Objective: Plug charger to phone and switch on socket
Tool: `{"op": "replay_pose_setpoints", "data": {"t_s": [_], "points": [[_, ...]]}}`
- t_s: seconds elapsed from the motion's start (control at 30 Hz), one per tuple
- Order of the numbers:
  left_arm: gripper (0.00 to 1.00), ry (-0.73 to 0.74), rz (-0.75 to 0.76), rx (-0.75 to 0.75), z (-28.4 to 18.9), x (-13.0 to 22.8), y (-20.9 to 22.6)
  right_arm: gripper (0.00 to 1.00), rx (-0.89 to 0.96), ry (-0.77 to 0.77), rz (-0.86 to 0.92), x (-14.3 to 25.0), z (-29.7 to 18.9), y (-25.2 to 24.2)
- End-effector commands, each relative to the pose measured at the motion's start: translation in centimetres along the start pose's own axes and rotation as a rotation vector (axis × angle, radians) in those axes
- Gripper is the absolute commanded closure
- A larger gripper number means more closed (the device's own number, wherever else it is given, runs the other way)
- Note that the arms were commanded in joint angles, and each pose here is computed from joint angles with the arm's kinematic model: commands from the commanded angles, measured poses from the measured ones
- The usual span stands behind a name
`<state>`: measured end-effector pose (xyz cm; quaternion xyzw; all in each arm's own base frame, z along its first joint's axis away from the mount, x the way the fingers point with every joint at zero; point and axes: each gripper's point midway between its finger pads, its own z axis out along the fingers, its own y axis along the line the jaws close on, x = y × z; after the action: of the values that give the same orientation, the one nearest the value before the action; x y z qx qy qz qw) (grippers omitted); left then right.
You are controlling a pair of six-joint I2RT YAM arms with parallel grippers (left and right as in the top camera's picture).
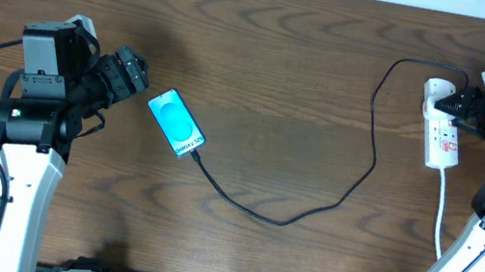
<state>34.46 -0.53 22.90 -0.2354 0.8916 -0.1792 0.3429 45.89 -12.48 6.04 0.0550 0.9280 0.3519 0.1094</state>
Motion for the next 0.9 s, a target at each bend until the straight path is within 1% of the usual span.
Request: {"op": "replay_pose_setpoints", "data": {"t_s": [0.0,0.87], "points": [[0.09,-0.010,-0.001,-0.014,0.04,-0.23,0.30,0.09,-0.018,-0.003,-0.015,-0.32,0.57,0.04],[0.09,-0.009,-0.001,-0.013,0.04,-0.23,0.29,0.08,0.015,0.000,-0.029,-0.38,0.57,-0.58]]}}
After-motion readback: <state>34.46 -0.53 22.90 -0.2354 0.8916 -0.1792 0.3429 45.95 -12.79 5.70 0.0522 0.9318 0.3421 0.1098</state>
